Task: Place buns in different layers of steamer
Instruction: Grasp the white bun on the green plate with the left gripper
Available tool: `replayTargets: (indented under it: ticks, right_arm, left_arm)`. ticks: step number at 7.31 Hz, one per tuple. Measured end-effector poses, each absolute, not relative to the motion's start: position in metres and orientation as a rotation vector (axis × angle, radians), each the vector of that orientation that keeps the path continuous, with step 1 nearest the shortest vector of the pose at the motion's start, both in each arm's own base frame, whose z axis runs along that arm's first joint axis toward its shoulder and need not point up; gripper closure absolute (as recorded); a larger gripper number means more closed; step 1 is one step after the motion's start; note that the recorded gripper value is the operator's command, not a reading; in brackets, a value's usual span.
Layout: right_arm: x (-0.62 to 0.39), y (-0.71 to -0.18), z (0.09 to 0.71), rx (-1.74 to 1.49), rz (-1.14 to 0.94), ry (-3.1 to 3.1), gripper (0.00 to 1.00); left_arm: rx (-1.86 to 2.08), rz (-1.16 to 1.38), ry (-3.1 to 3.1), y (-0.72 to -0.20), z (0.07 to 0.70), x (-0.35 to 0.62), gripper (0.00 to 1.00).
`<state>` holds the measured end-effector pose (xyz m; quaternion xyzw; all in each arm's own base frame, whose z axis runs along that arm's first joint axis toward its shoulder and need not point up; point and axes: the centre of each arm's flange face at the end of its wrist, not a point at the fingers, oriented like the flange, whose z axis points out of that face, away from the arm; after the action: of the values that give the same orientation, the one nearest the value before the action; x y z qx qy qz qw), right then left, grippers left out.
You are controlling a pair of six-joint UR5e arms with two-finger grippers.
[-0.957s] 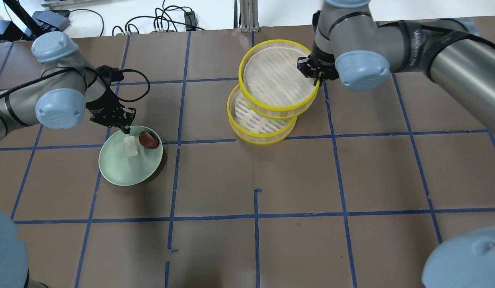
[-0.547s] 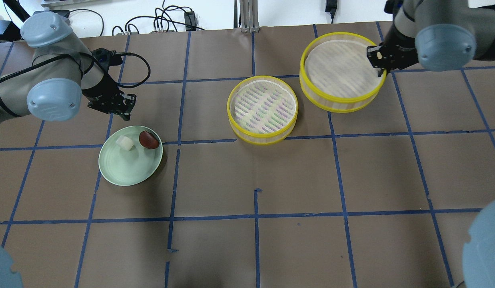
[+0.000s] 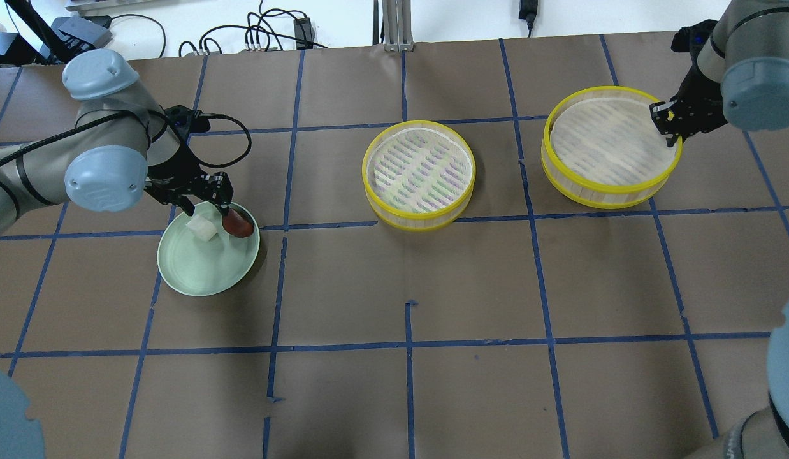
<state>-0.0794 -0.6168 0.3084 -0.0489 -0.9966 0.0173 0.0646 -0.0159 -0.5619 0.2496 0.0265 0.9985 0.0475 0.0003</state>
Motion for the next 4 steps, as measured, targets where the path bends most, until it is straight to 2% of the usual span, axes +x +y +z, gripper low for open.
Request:
replayTargets:
  ticks: [3, 4]
  right_arm:
    - [-0.082, -0.618, 0.302, -0.148, 0.064, -2.994, 0.93]
    - [-0.082, -0.618, 0.302, -0.15, 0.065, -2.994, 0.93]
  left_arm:
    - [0.035, 0.194, 3.109, -0.561, 0.238, 0.009, 0.12]
    - [0.021, 0.207, 3.111, -0.561, 0.233, 0.015, 0.17]
